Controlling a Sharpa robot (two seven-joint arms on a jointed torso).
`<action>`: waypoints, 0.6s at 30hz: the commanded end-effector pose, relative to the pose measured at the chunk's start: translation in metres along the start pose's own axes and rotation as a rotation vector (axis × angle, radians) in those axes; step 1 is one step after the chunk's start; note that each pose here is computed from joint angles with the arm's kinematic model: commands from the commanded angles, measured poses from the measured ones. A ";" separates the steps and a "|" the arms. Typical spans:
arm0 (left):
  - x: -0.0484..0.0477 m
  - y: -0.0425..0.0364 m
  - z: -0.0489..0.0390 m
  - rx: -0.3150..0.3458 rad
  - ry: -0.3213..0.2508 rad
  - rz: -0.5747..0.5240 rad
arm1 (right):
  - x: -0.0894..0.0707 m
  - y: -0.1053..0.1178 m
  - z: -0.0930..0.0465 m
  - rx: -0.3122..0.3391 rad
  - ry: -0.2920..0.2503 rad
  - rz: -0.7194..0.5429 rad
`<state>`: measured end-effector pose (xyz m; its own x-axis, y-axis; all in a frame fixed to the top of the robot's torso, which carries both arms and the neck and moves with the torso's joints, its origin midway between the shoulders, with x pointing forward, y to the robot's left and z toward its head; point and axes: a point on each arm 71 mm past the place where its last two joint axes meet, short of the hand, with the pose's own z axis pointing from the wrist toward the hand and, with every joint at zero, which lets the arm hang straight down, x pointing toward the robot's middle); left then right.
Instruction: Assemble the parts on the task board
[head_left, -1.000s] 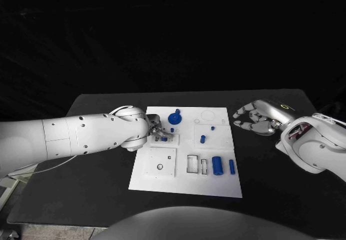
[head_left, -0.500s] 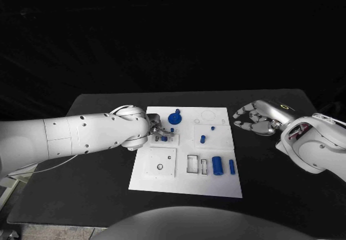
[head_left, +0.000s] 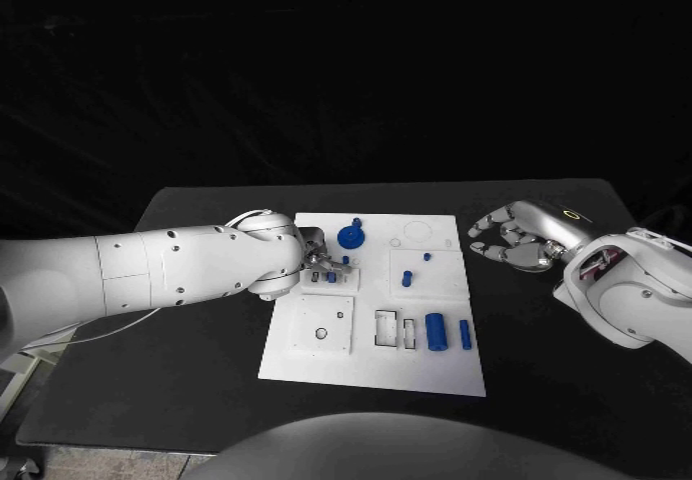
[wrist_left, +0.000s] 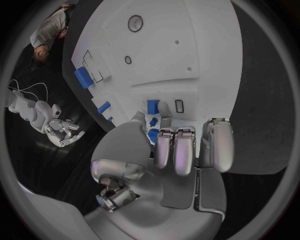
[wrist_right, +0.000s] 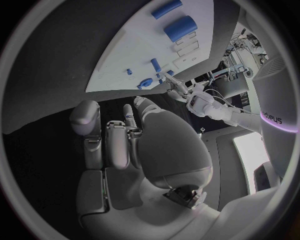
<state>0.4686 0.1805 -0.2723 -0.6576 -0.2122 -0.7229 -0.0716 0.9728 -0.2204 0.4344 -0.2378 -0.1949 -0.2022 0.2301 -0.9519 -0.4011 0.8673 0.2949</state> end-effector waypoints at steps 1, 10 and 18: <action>0.0056 -0.0010 0.0007 0.000 0.033 0.010 | 0.001 -0.001 0.000 0.003 0.006 0.000; 0.0054 -0.0016 0.0011 0.000 0.033 0.011 | 0.002 -0.001 0.000 0.004 0.007 0.001; 0.0054 0.0005 0.0005 -0.003 0.037 0.020 | 0.002 -0.002 0.000 0.006 0.007 0.001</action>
<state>0.4690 0.1809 -0.2726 -0.6597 -0.2107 -0.7214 -0.0728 0.9733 -0.2177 0.4344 -0.2389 -0.1964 -0.2052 0.2311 -0.9510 -0.3967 0.8687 0.2967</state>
